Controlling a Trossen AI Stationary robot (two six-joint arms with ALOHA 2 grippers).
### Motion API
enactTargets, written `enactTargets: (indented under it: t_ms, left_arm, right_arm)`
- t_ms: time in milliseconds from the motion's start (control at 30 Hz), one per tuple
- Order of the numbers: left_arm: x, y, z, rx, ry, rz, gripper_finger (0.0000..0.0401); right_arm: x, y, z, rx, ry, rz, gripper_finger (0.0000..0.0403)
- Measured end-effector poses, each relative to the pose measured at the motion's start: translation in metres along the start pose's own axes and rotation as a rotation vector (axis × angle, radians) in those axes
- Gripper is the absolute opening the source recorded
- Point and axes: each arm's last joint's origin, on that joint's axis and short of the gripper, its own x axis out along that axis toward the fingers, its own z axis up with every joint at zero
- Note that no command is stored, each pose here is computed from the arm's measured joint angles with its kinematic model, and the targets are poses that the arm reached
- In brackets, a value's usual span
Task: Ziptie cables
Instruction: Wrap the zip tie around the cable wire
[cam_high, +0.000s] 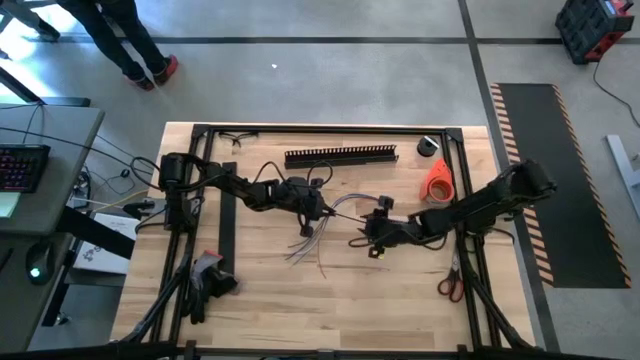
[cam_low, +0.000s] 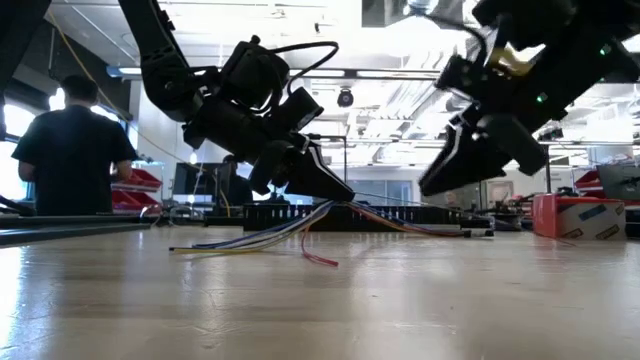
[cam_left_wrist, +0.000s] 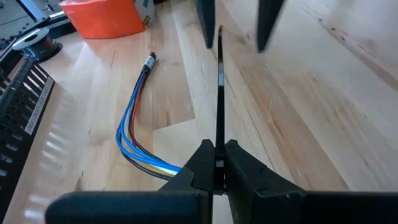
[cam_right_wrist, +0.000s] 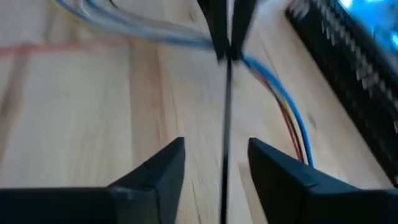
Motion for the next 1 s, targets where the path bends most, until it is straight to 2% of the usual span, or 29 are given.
enactTargets:
  t_ms: [133, 267, 333, 500, 1000]
  left_arm:
    - [0.0, -0.001, 0.001, 0.002, -0.006, -0.001, 0.0003]
    - [0.0, -0.001, 0.001, 0.003, -0.006, -0.002, 0.0003]
    - [0.0, -0.001, 0.001, 0.003, -0.007, -0.002, 0.0003]
    - [0.0, -0.002, 0.001, 0.004, -0.008, -0.006, 0.0003]
    - [0.0, -0.003, 0.001, 0.005, -0.006, -0.011, 0.0003]
  right_arm:
    - [0.015, -0.002, -0.002, 0.016, -0.117, -0.03, 0.0183]
    - [0.035, -0.004, -0.001, -0.016, -0.164, -0.045, 0.0174]
    - [0.045, -0.003, 0.002, -0.034, -0.195, -0.014, 0.0163]
    - [0.058, -0.002, 0.004, -0.057, -0.208, -0.023, 0.0126]
    - [0.06, -0.003, 0.004, -0.054, -0.201, -0.029, 0.0007]
